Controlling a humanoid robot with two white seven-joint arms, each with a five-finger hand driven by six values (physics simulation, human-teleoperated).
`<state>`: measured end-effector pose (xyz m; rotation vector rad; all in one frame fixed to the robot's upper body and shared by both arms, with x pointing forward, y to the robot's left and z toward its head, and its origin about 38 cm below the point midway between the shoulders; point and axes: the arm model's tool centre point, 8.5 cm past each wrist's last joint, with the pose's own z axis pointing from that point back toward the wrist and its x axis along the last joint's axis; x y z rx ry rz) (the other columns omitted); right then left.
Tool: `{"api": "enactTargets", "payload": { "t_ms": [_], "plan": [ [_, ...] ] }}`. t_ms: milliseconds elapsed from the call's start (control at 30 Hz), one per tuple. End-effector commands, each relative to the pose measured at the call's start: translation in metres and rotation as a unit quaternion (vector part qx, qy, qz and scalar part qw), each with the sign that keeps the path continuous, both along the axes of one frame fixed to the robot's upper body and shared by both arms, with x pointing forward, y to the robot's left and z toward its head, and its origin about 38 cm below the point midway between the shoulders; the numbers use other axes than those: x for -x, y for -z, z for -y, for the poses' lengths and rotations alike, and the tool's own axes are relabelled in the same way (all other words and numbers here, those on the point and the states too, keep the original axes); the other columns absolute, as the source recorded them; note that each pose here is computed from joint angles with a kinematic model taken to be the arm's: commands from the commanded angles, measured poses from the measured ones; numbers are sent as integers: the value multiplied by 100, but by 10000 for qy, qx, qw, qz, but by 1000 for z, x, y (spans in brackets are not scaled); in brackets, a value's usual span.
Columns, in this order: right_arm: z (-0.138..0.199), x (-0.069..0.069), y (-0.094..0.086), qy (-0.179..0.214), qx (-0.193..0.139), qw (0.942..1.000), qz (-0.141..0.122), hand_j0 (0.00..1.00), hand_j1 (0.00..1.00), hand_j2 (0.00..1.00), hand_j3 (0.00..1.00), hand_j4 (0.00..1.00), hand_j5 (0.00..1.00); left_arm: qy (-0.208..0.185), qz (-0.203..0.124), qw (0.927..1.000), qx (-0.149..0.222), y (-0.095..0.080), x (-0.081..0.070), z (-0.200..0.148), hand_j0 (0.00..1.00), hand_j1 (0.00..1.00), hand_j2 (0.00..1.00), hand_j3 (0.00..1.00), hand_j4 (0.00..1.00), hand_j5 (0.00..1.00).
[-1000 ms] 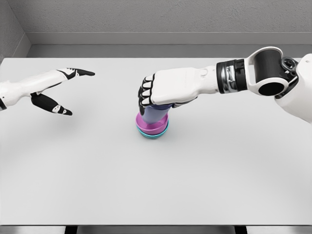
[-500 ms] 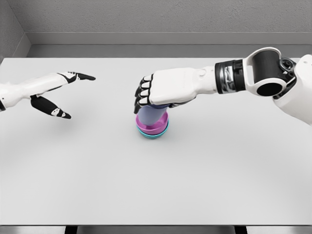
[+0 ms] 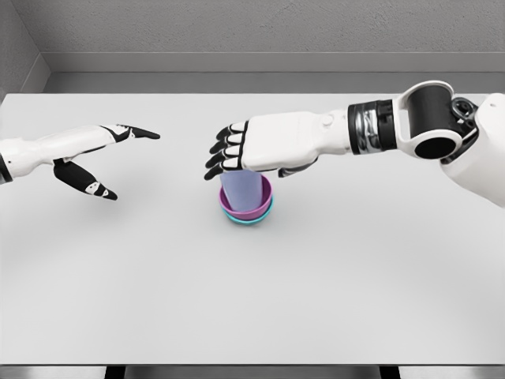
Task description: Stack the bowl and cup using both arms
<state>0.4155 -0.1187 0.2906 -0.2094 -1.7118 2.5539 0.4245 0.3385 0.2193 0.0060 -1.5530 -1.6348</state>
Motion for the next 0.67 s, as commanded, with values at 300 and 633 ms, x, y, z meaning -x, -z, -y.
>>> {"api": "enactTargets", "payload": {
  "t_ms": [300,633],
  "plan": [
    [53,-25,4,867,-557,9940,-368,100,100,100,100,100,100,-63,-37,10000,1,1,2,-5,100,100,100,100,100,100],
    [180,-37,24,2450,-374,9666,-655,100,100,100,100,100,100,-370,-338,9987,-1,29,22,-30,100,100,100,100,100,100]
  ]
}}
